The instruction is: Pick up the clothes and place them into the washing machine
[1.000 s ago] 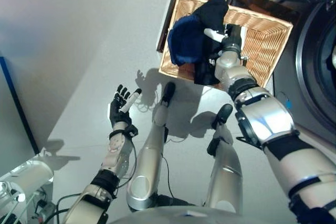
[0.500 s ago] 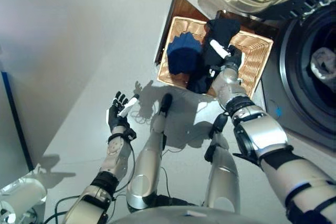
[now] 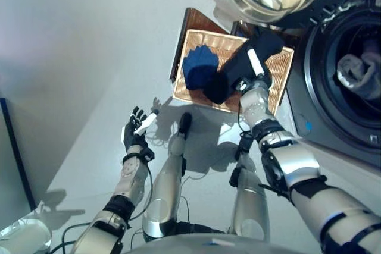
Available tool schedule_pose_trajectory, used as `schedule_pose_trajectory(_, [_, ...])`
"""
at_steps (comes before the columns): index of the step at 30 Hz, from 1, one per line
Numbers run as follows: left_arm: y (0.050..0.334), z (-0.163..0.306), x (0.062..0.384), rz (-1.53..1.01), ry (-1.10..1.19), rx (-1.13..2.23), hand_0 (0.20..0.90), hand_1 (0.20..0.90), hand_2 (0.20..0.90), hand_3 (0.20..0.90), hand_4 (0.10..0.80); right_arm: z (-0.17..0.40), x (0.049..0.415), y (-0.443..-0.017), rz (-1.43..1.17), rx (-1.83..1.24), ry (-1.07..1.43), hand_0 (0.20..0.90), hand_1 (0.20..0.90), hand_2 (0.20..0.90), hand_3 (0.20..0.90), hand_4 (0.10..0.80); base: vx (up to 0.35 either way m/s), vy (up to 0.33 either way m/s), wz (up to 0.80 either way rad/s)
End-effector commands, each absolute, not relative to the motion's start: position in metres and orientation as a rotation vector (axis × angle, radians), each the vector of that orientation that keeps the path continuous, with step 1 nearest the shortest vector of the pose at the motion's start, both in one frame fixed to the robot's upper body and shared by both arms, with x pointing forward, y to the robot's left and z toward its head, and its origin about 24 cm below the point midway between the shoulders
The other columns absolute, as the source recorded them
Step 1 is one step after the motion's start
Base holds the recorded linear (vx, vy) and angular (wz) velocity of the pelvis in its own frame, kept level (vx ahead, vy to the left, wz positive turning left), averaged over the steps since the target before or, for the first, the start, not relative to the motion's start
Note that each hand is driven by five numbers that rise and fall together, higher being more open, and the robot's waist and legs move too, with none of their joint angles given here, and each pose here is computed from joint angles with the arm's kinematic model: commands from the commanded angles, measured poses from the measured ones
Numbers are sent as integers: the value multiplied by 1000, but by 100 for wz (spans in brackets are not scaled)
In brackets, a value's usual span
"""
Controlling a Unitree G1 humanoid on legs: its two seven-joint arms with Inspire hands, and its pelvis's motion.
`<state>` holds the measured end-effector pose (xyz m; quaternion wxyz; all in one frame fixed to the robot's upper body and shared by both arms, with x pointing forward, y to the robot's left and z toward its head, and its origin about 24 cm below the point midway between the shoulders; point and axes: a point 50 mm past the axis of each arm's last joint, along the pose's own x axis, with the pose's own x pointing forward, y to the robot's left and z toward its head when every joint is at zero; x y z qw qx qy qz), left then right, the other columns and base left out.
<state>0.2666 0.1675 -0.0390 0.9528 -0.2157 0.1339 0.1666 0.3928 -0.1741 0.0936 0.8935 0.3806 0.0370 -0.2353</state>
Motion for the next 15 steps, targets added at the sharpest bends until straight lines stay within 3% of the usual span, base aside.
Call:
schedule_pose_trajectory(1, [175, -37, 262, 349, 232, -436, 900, 900, 900, 900, 800, 127, 395, -180, -424, 897, -142, 200, 200, 200, 200, 300, -19, 5, -12])
schedule_pose_trajectory(15, [165, -47, 251, 332, 269, -486, 900, 900, 900, 900, 800, 132, 373, -241, -615, 1065, -340, 200, 200, 200, 200, 300, -12, 5, -7])
